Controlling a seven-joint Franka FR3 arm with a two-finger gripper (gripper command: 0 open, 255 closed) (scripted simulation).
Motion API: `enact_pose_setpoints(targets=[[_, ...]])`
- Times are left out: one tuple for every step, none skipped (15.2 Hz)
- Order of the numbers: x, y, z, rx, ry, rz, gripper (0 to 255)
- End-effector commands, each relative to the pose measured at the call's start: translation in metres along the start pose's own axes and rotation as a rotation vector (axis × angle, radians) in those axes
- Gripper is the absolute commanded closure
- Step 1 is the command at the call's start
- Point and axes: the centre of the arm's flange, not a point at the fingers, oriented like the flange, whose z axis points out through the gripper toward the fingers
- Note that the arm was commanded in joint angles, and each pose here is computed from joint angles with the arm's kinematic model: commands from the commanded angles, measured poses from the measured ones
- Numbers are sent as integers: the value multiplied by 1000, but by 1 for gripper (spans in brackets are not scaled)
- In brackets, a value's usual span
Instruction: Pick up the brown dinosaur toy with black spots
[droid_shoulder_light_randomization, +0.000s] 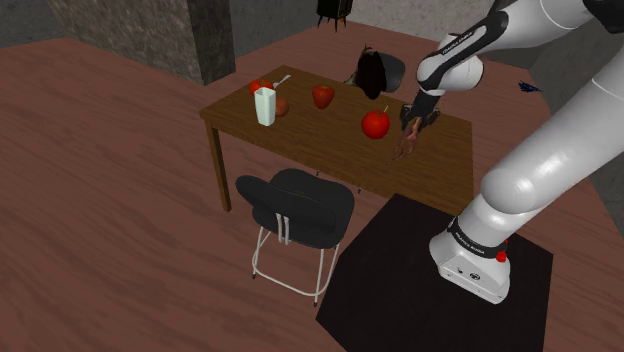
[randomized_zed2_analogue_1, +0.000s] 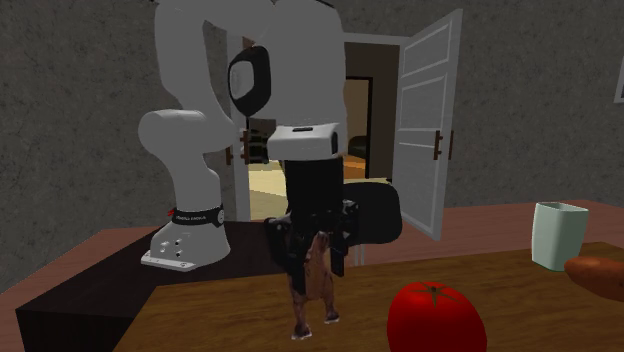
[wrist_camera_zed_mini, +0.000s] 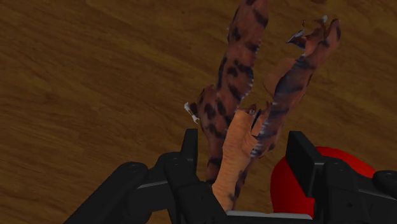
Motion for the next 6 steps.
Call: enact_pose_setpoints(targets=[[1, 1, -12, 0, 0, 0, 255], [1, 1, -17, 0, 0, 0, 255], [1, 1, -22, 0, 0, 0, 255], [2, 1, -28, 0, 0, 0, 255], [2, 1, -28, 0, 0, 0, 255], [2, 1, -28, 0, 0, 0, 255]])
